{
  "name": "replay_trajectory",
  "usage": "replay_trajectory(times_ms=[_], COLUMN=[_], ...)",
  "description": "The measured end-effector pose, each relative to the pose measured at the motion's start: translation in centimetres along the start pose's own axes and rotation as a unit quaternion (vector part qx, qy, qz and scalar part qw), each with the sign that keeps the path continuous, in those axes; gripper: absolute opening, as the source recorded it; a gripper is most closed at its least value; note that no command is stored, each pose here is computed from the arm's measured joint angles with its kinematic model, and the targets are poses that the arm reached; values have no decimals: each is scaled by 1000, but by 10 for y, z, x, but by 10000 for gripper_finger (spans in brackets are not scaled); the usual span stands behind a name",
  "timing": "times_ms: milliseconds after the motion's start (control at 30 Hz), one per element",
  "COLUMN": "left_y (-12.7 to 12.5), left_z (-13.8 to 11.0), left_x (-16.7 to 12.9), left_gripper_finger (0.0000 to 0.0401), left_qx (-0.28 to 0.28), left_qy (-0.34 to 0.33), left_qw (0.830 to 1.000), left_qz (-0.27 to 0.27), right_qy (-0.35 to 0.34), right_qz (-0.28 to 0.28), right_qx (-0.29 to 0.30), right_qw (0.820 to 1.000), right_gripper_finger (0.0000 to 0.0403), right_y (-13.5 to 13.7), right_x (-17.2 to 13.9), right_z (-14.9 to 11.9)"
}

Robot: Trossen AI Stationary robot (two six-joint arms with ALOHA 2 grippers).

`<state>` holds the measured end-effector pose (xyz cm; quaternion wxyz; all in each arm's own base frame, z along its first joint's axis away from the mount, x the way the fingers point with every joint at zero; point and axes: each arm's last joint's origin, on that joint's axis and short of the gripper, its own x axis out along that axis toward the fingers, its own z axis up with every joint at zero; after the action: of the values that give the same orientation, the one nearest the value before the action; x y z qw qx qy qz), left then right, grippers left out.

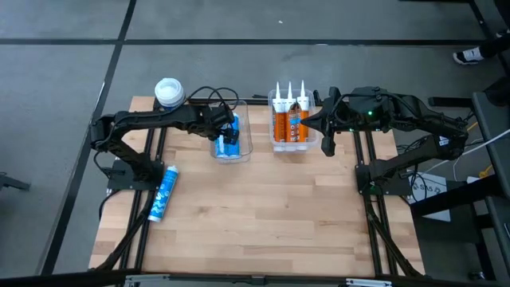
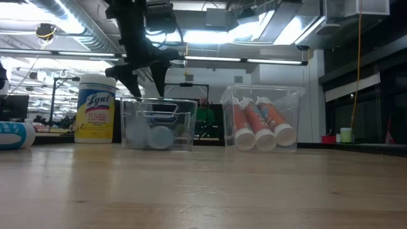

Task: Pick & place silicon tubes, Sealant and Lysol wipes
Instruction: Put the blue sealant into the left transparent bin

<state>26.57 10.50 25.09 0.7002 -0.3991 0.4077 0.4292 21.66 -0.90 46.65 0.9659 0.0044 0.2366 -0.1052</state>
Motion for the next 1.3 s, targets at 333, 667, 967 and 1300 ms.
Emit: replay_trajectory(times_ms=[333, 667, 967, 1300], left_y=[3, 0, 10, 16], left_z=[1, -31, -91, -127], left_x=[-14, -65, -93, -96], left_gripper_finger=[297, 285, 283, 283], left_qx=[6, 38, 78, 146], left_qy=[-17, -34, 87, 152], left_qw=[1000, 995, 992, 977], left_qz=[-20, -86, -46, 42], right_qy=[0, 0, 0, -1], right_qz=[0, 0, 0, -1], right_qx=[0, 11, 9, 8], right_qw=[1000, 1000, 1000, 1000], right_gripper_finger=[12, 12, 12, 12], right_y=[0, 0, 0, 0], right_x=[0, 0, 0, 0], right_z=[0, 0, 0, 0])
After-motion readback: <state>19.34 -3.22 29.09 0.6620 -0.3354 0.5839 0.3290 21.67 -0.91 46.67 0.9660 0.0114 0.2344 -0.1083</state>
